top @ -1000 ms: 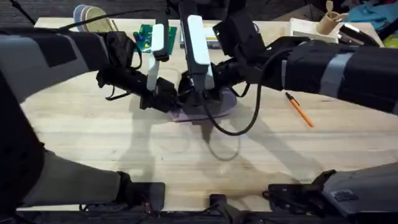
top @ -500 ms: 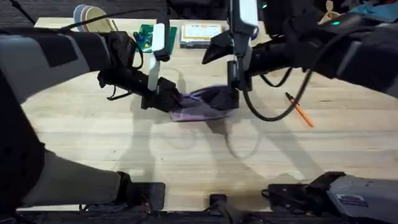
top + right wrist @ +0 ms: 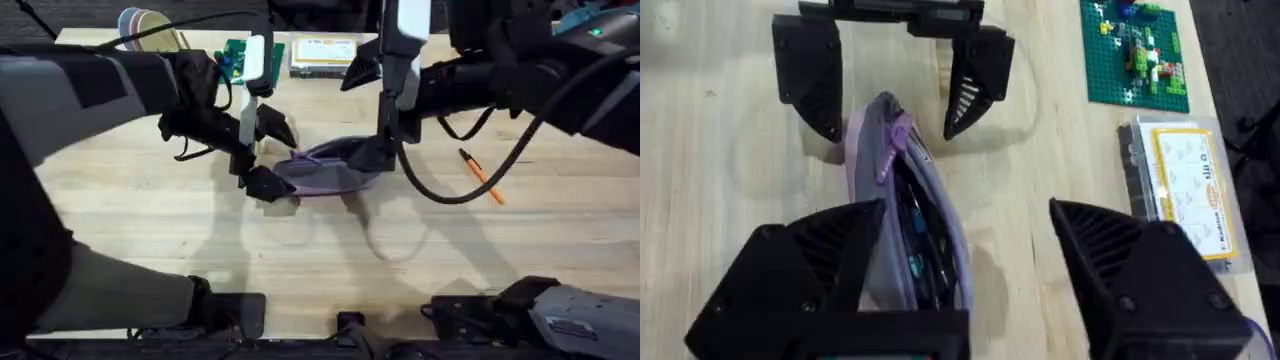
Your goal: Unzip the bag, pick up the pens from the table one at a time and place them inside, then zip the bag closed.
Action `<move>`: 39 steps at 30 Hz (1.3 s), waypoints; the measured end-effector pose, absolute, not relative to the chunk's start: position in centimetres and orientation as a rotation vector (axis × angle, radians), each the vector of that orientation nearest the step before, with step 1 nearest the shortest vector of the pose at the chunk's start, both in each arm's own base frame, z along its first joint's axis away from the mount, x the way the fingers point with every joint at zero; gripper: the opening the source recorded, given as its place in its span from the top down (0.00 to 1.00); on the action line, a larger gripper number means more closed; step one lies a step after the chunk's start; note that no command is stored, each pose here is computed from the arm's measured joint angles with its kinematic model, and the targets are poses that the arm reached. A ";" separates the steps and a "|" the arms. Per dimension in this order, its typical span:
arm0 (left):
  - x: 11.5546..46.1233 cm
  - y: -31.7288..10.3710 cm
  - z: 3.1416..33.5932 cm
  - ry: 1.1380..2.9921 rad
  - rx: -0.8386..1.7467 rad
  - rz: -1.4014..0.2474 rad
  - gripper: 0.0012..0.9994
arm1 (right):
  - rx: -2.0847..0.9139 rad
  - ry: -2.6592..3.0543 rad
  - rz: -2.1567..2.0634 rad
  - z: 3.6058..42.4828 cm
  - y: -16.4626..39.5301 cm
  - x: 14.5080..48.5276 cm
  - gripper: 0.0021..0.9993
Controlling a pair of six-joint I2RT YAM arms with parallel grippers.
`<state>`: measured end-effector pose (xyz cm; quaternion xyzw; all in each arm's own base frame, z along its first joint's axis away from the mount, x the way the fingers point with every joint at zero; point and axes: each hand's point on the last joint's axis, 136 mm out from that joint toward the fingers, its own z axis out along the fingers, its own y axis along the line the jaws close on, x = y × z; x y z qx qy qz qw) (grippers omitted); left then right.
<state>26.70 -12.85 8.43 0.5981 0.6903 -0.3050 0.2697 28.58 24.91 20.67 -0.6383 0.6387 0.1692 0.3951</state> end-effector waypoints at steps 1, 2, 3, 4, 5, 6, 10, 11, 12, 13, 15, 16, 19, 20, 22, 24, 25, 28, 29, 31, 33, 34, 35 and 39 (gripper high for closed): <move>26.7 -12.9 8.4 1.859 1.612 -0.820 0.01 | -1.618 1.619 0.429 20.7 24.9 28.6 0.00; 26.8 -12.9 8.4 1.858 1.612 -0.818 0.01 | -1.619 1.619 0.429 20.7 24.9 28.6 0.00; 26.8 -12.9 8.4 1.858 1.612 -0.818 0.01 | -1.619 1.619 0.429 20.7 24.9 28.6 0.00; 26.7 -12.8 8.4 1.860 1.612 -0.820 0.01 | -1.619 1.619 0.429 20.7 24.9 28.6 0.00; 26.6 -12.8 8.4 1.864 1.611 -0.826 0.01 | -1.619 1.619 0.430 20.7 24.9 28.5 0.00; 26.4 -12.8 8.5 1.873 1.610 -0.836 0.01 | -1.622 1.617 0.431 20.7 25.0 28.5 0.00; 25.7 -12.6 9.3 1.910 1.596 -0.876 0.00 | -1.638 1.604 0.439 20.7 25.5 28.0 0.00; 25.6 -12.5 9.7 1.914 1.592 -0.872 0.00 | -1.642 1.600 0.442 20.7 25.7 27.9 0.00; 25.6 -12.3 10.3 1.913 1.587 -0.862 0.01 | -1.645 1.598 0.443 20.7 25.8 27.8 0.00; 25.8 -12.1 11.0 1.908 1.580 -0.845 0.01 | -1.649 1.595 0.445 20.7 25.9 27.7 0.02; 26.2 -11.5 12.9 1.890 1.564 -0.790 0.01 | -1.651 1.594 0.449 20.6 26.0 27.6 0.14; 26.4 -11.3 13.6 1.883 1.557 -0.767 0.00 | -1.651 1.596 0.448 20.6 26.0 27.6 0.18; 26.6 -10.4 16.1 1.856 1.531 -0.683 0.01 | -1.656 1.611 0.455 20.4 25.8 27.4 0.27; 26.7 -10.1 16.9 1.847 1.523 -0.656 0.01 | -1.659 1.617 0.454 20.3 25.7 27.3 0.30; 26.6 -9.6 17.9 1.835 1.508 -0.613 0.01 | -1.662 1.624 0.457 20.1 25.7 27.2 0.37; 26.2 -9.2 18.8 1.830 1.492 -0.578 0.01 | -1.663 1.628 0.458 20.1 25.6 27.1 0.52; 26.1 -9.0 19.1 1.829 1.486 -0.566 0.01 | -1.664 1.627 0.458 20.1 25.6 27.1 0.59; 25.6 -8.5 20.1 1.821 1.470 -0.524 0.01 | -1.663 1.633 0.461 20.0 25.6 27.2 0.94; 25.4 -8.4 20.4 1.817 1.466 -0.512 0.01 | -1.663 1.635 0.461 19.9 25.7 27.2 0.96; 25.2 -8.3 21.0 1.806 1.461 -0.485 0.00 | -1.668 1.647 0.467 19.4 25.7 27.3 0.97; 25.0 -8.2 21.5 1.791 1.460 -0.459 0.01 | -1.677 1.667 0.477 18.7 25.8 27.4 0.97; 24.9 -8.2 21.7 1.785 1.461 -0.451 0.00 | -1.682 1.678 0.482 18.2 25.9 27.5 0.97; 24.8 -8.3 21.9 1.779 1.462 -0.442 0.01 | -1.687 1.691 0.488 17.7 25.9 27.6 0.97; 24.5 -8.3 22.3 1.765 1.464 -0.423 0.01 | -1.708 1.741 0.511 15.7 26.1 27.9 0.97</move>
